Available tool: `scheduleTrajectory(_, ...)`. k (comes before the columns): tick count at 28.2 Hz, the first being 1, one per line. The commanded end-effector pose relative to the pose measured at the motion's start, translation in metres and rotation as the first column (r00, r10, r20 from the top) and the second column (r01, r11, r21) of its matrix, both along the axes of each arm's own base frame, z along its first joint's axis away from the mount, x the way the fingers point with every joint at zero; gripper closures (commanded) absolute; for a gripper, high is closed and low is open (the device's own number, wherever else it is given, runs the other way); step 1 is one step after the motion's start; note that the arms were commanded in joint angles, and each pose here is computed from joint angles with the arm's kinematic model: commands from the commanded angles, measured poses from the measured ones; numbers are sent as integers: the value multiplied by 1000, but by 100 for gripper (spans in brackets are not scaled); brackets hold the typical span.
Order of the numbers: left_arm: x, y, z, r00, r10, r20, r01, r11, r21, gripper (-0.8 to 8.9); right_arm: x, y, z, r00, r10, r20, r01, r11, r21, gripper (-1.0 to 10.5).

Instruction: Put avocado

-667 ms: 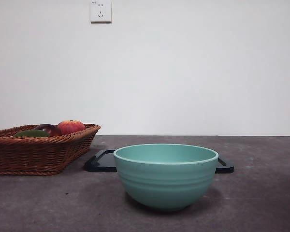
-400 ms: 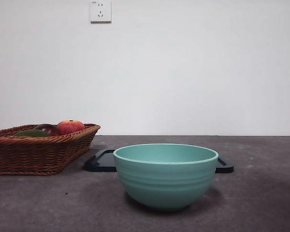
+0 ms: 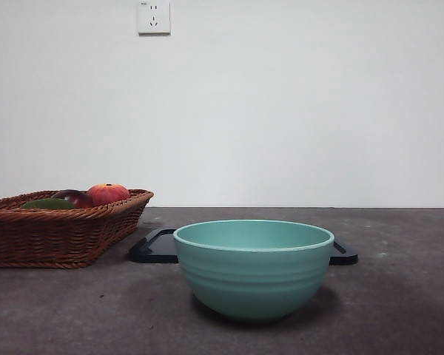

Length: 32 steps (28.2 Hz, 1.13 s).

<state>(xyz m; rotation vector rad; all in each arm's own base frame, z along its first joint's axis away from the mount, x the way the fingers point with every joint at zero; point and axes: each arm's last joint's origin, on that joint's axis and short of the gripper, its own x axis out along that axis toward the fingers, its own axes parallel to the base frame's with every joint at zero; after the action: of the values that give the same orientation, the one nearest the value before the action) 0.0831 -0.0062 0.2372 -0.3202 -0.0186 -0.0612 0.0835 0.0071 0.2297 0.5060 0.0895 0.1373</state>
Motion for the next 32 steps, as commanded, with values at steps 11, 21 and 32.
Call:
scheduleTrajectory(11, 8, -10, 110, 953, -302, -36, 303, 953, 25, 796, 7, 8, 93, 969, 226, -103, -238, 964, -120, 935)
scheduleTrajectory(21, 9, -16, 153, 864, -492, -111, 500, 864, 63, 797, 4, 13, 145, 907, 414, -79, -420, 875, -241, 935)
scheduleTrajectory(32, -10, -20, 150, 753, -633, -178, 645, 764, 10, 795, -7, 18, 142, 860, 481, -172, -510, 799, -318, 935)
